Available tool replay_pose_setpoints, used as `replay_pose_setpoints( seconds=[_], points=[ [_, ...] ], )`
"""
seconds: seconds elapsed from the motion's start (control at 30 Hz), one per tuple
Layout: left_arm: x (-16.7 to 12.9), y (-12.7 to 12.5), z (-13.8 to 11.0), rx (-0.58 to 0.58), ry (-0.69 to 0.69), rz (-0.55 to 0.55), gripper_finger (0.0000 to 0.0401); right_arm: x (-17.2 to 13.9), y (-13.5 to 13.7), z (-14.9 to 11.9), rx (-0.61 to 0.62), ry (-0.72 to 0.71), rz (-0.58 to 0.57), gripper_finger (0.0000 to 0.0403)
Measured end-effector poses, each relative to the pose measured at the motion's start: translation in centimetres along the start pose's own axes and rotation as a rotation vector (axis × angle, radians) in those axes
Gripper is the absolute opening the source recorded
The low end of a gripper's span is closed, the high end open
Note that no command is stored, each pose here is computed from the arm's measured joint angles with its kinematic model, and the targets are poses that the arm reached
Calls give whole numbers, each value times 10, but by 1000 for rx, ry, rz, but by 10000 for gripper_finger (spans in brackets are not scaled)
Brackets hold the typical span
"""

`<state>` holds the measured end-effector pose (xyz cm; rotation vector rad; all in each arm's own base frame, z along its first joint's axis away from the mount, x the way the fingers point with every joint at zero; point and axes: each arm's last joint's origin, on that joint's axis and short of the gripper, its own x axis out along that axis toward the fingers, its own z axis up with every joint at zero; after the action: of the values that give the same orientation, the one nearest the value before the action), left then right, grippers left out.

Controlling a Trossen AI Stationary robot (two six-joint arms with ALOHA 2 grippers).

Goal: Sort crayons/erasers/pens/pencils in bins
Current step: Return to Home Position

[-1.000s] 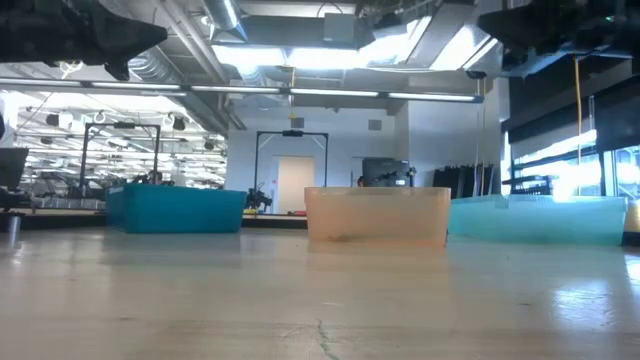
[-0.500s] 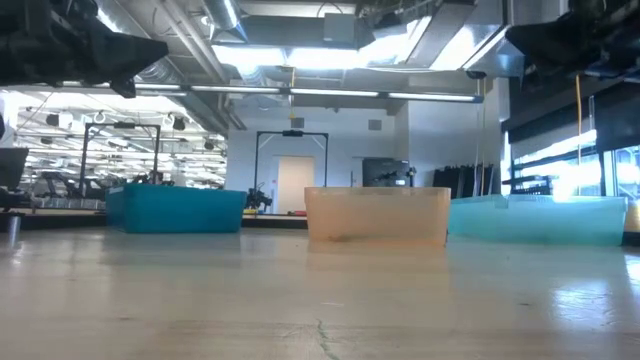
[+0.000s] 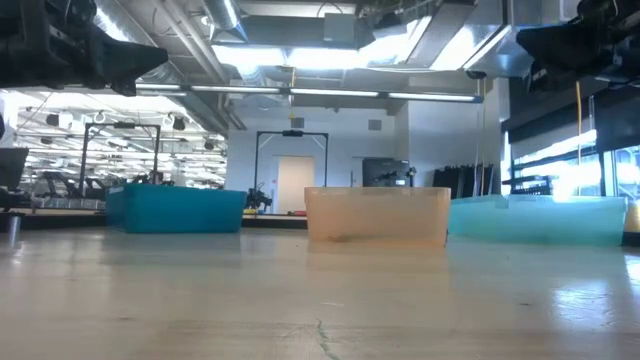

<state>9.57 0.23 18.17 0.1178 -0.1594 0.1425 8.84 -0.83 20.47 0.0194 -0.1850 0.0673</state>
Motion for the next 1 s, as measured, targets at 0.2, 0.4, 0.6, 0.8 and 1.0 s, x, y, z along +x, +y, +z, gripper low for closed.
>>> replay_pose_setpoints(
  seconds=[0.2, 0.4, 0.6, 0.8, 1.0],
  points=[
    [0, 1, 0, -17, -3, 17, 2, 0, -1, -3, -6, 20, -20, 3],
    [0, 1, 1, -27, -4, 29, 8, 2, -2, -22, -55, 5, -16, 3],
    [0, 1, 0, -30, 8, 38, 22, 3, -5, -24, -95, 21, -103, 4],
    [0, 1, 0, -19, 4, 38, 31, 1, -13, -26, -89, 44, -375, 26],
    [0, 1, 0, -18, 4, 38, 25, 0, -15, -26, -35, 36, -448, 35]
  ],
)
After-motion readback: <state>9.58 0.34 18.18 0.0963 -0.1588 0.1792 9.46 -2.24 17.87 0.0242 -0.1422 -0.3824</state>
